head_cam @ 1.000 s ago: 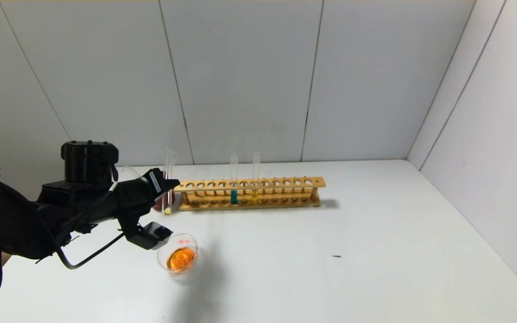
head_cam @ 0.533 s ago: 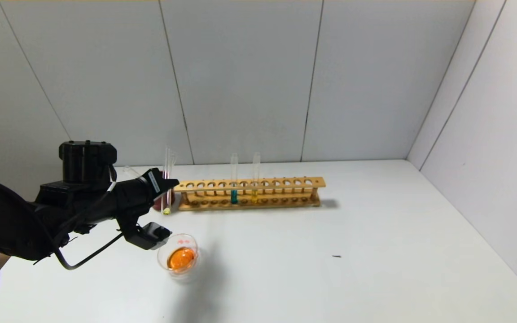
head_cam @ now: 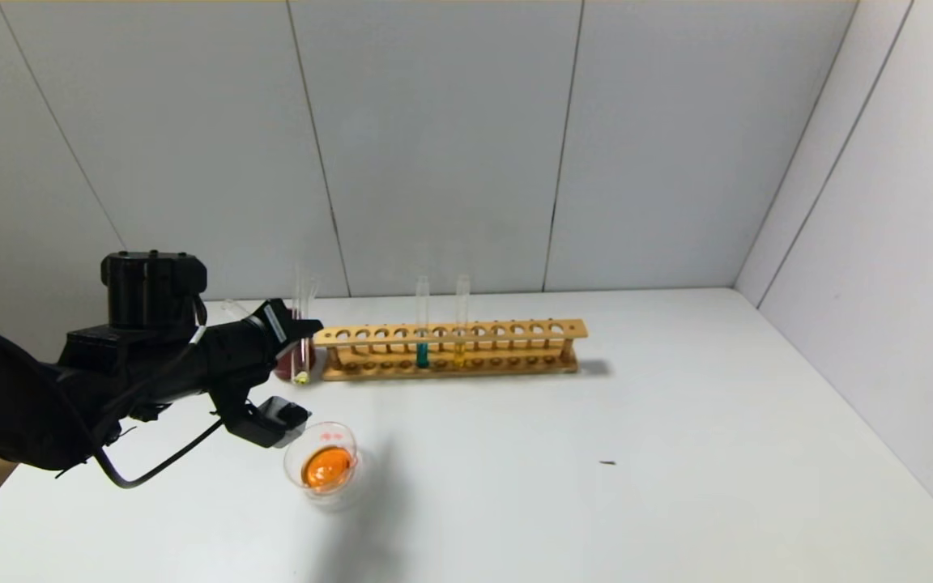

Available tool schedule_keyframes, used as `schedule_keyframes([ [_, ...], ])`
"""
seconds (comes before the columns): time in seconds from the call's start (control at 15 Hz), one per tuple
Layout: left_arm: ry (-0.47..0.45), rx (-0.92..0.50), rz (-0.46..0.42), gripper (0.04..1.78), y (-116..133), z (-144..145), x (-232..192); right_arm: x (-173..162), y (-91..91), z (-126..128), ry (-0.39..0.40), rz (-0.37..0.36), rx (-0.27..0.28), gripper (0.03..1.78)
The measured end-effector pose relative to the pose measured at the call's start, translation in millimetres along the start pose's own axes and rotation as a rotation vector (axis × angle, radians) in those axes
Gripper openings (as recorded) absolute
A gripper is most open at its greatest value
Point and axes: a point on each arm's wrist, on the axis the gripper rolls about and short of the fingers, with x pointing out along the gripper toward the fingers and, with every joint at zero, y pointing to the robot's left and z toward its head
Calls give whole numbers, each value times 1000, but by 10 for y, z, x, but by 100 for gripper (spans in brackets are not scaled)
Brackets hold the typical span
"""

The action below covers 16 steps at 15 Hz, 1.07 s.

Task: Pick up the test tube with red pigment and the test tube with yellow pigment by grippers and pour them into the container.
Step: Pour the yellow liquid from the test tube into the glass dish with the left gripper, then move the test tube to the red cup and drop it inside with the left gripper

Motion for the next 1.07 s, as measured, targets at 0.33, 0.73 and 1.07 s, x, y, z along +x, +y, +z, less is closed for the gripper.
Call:
schedule_keyframes([
  [0.33, 66, -432, 19, 32, 63, -102, -175, 0, 0, 0, 0, 0, 0, 175],
  [0.73, 245, -1100, -25, 32, 267, -345, -448, 0, 0, 0, 0, 0, 0, 175],
  [1.07, 273, -1713, 126, 32, 619, -693, -551, 0, 0, 0, 0, 0, 0, 175],
])
